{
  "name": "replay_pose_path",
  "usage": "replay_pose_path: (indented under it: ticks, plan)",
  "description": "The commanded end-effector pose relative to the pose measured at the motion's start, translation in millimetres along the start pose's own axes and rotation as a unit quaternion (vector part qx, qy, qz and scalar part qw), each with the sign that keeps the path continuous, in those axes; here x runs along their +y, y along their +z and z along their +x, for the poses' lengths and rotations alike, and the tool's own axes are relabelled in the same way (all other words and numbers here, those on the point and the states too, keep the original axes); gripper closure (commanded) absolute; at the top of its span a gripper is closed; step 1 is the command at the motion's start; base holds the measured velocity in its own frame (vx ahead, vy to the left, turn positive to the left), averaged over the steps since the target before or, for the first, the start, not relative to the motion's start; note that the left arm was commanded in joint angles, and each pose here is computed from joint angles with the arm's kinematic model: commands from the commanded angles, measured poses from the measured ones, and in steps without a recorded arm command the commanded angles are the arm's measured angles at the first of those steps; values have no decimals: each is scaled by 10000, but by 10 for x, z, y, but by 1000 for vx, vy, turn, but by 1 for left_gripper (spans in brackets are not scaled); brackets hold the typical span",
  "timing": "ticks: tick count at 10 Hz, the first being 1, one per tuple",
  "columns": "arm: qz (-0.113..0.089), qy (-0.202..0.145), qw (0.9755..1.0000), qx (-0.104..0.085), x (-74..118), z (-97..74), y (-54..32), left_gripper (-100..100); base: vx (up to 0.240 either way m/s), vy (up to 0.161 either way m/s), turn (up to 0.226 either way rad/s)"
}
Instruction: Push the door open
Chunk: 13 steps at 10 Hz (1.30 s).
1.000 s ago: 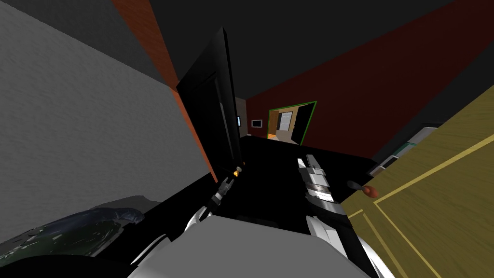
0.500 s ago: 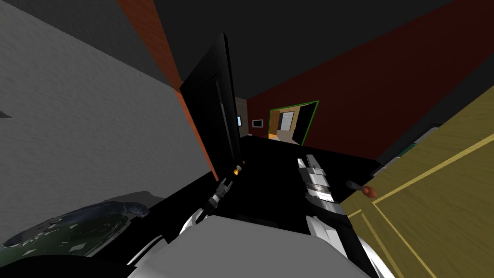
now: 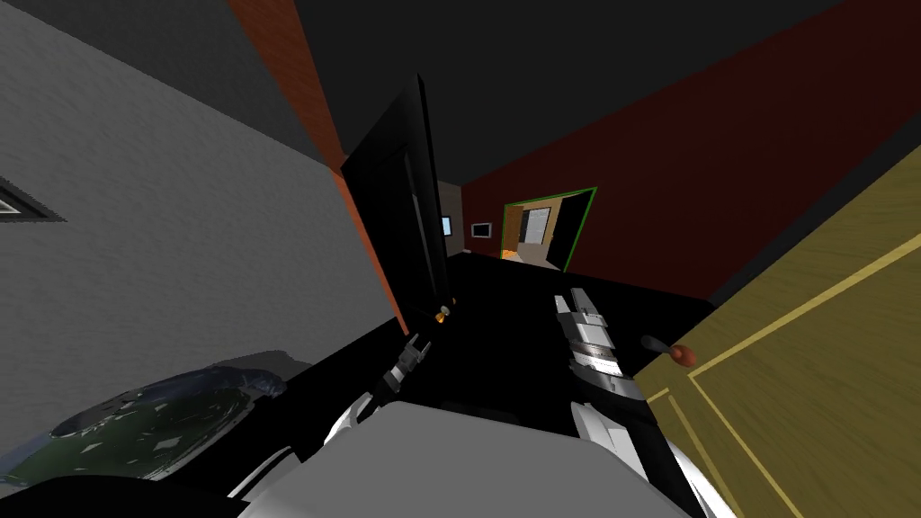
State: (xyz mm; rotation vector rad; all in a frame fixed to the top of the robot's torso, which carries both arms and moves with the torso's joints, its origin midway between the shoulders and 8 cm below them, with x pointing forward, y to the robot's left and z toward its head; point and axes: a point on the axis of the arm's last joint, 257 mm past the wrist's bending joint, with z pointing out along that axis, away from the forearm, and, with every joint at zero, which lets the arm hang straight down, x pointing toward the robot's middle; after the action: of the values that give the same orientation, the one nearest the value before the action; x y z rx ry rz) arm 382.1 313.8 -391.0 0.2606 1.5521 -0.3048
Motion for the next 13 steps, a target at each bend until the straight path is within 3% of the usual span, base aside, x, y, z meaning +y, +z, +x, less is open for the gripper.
replay_pose_path:
  ticks: [1, 7, 8, 9, 13]
  plan:
    - [-32, 3, 10000, -3, 2, 2, 34, -100, 115, -40, -55]
    - [-155, 10, 9999, -13, 8, 9, 166, -100, 189, -59, -43]
    - [-140, 9, 9999, -17, 8, 7, 149, -100, 88, -26, -3]
    - [-140, 9, 9999, -17, 8, 7, 149, 100, -11, 2, 5]
    - [-140, 9, 9999, -17, 8, 7, 149, 100, -20, 9, -3]
